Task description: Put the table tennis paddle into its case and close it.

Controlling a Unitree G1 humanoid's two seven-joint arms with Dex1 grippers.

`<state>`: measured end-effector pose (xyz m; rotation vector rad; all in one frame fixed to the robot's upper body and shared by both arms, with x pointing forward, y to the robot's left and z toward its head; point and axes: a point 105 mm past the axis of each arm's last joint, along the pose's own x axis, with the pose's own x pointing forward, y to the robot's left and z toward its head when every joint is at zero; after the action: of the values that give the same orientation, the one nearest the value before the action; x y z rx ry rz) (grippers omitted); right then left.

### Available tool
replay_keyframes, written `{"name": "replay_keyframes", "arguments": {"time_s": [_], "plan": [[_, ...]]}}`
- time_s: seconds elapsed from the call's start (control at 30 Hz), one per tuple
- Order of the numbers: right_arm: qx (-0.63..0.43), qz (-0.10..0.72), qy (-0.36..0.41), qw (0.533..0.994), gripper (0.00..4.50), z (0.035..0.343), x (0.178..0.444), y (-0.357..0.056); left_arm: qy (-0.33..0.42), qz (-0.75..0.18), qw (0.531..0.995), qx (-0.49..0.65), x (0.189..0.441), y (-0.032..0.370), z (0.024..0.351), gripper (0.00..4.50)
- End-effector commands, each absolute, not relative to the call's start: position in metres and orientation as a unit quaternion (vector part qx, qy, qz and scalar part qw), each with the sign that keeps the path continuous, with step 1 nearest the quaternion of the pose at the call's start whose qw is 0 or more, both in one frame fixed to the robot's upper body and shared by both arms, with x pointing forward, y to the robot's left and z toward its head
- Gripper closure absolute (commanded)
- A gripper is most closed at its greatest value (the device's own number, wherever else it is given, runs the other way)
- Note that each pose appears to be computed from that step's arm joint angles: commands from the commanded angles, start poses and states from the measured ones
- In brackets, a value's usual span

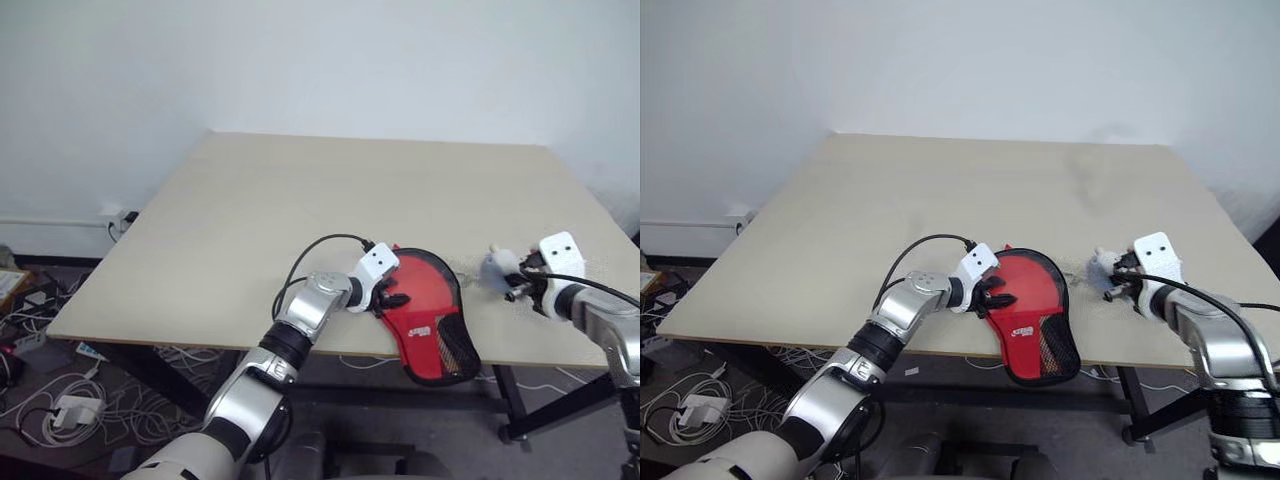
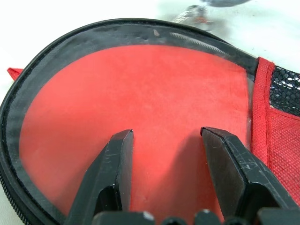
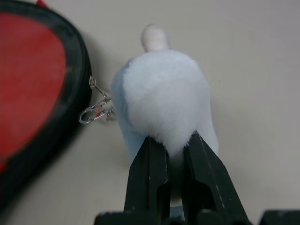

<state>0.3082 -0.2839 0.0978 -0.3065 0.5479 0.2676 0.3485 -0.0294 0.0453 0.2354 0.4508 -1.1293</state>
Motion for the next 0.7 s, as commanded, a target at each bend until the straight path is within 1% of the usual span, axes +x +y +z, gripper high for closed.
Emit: {"name": "replay_keyframes", "arguments": {"time_s": [0.03, 0.13, 0.27, 0.37, 0.5, 0.6, 0.7], "plan": [[-0.184, 0.135, 0.268, 0.936, 4.49, 0.120, 0.291, -0.307, 0.275, -0.525, 0.797, 0.115, 0.338, -0.021, 0.014, 2.11], [-0.194, 0.166, 0.302, 0.918, 4.49, 0.113, 0.271, -0.310, 0.273, -0.529, 0.795, 0.116, 0.338, -0.024, 0.015, 2.11], [-0.198, 0.238, 0.350, 0.884, 4.49, 0.098, 0.237, -0.300, 0.271, -0.534, 0.792, 0.116, 0.339, -0.028, 0.016, 2.11], [-0.194, 0.272, 0.385, 0.860, 4.49, 0.086, 0.213, -0.297, 0.271, -0.536, 0.791, 0.115, 0.338, -0.029, 0.015, 2.11], [-0.187, 0.317, 0.411, 0.834, 4.49, 0.075, 0.186, -0.288, 0.272, -0.538, 0.789, 0.116, 0.338, -0.030, 0.014, 2.11], [-0.187, 0.327, 0.427, 0.822, 4.49, 0.065, 0.167, -0.291, 0.273, -0.540, 0.788, 0.114, 0.337, -0.031, 0.013, 2.11], [-0.187, 0.330, 0.436, 0.816, 4.49, 0.059, 0.154, -0.295, 0.272, -0.541, 0.787, 0.114, 0.336, -0.032, 0.013, 2.11]]}}
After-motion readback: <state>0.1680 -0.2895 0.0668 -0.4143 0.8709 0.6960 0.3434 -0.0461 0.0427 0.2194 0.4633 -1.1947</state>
